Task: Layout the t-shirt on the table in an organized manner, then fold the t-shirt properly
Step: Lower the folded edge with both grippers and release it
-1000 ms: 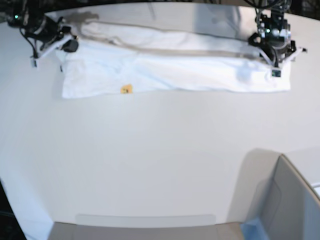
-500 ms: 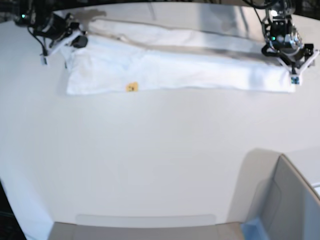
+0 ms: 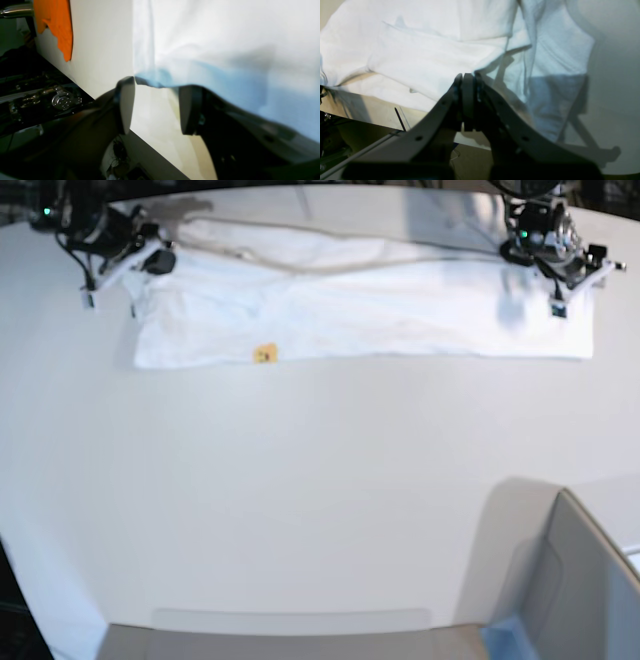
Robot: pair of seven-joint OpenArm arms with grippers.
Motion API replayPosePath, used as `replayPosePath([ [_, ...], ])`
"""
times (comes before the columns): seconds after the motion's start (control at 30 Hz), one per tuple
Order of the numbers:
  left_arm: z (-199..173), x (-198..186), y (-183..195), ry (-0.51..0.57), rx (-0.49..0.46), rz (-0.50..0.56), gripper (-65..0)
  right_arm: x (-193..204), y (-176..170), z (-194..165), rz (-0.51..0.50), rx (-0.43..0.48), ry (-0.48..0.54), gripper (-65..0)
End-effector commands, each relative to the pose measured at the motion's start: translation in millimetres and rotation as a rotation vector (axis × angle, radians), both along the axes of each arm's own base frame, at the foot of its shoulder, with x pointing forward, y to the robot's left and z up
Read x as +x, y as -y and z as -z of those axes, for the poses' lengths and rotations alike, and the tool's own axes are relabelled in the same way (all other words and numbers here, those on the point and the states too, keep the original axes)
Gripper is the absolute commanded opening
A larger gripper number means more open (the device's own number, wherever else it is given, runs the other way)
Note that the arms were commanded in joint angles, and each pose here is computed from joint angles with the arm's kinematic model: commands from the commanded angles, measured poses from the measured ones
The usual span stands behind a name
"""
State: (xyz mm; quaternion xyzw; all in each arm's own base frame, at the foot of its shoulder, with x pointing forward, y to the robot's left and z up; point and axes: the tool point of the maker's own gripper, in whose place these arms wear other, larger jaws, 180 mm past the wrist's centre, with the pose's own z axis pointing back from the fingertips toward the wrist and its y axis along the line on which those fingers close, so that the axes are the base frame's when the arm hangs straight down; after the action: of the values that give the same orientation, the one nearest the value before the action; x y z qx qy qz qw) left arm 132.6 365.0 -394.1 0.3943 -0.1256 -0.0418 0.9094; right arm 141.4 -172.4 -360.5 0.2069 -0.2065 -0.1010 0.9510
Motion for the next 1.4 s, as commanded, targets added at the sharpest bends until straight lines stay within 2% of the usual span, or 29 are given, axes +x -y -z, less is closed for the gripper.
replayPosePath([
  [0.0, -13.0, 10.3, -3.6, 0.048, 0.023, 0.018, -32.2, 2.2, 0.5, -5.0, -0.010, -0.003, 0.020, -65.0],
  [0.27, -14.9, 5.9, -4.7, 0.042, 0.030, 0.019, -31.1, 1.7, 0.5, -4.8, -0.010, -0.003, 0.018, -65.0],
  [0.53, -38.1, 4.2, -21.7, 0.004, 0.222, 0.050, -31.1, 1.7, 0.5, -4.8, -0.010, -0.003, 0.018, -65.0],
  [0.9, -32.8, -7.8, -20.3, -0.040, 0.222, 0.051, -31.1, -11.8, 0.7, 0.4, -0.008, -0.003, -0.022, -64.7],
  [1.07, -32.8, -7.8, -20.3, -0.040, 0.222, 0.051, -31.1, -18.4, 1.1, 2.2, -0.005, -0.002, -0.039, -49.9],
  [1.13, -32.6, -7.8, -20.2, -0.039, 0.221, 0.051, -31.1, -18.9, 0.7, 2.0, -0.005, 0.002, -0.041, -46.4],
  [1.27, -32.7, -7.3, -20.2, -0.039, 0.220, 0.052, -31.1, -16.6, -6.7, -3.4, -0.003, 0.061, -0.035, -45.1],
  [1.37, -32.1, -7.4, -19.4, -0.040, 0.218, 0.052, -31.1, -20.9, -19.9, -10.8, -0.014, 0.159, -0.061, -45.0],
])
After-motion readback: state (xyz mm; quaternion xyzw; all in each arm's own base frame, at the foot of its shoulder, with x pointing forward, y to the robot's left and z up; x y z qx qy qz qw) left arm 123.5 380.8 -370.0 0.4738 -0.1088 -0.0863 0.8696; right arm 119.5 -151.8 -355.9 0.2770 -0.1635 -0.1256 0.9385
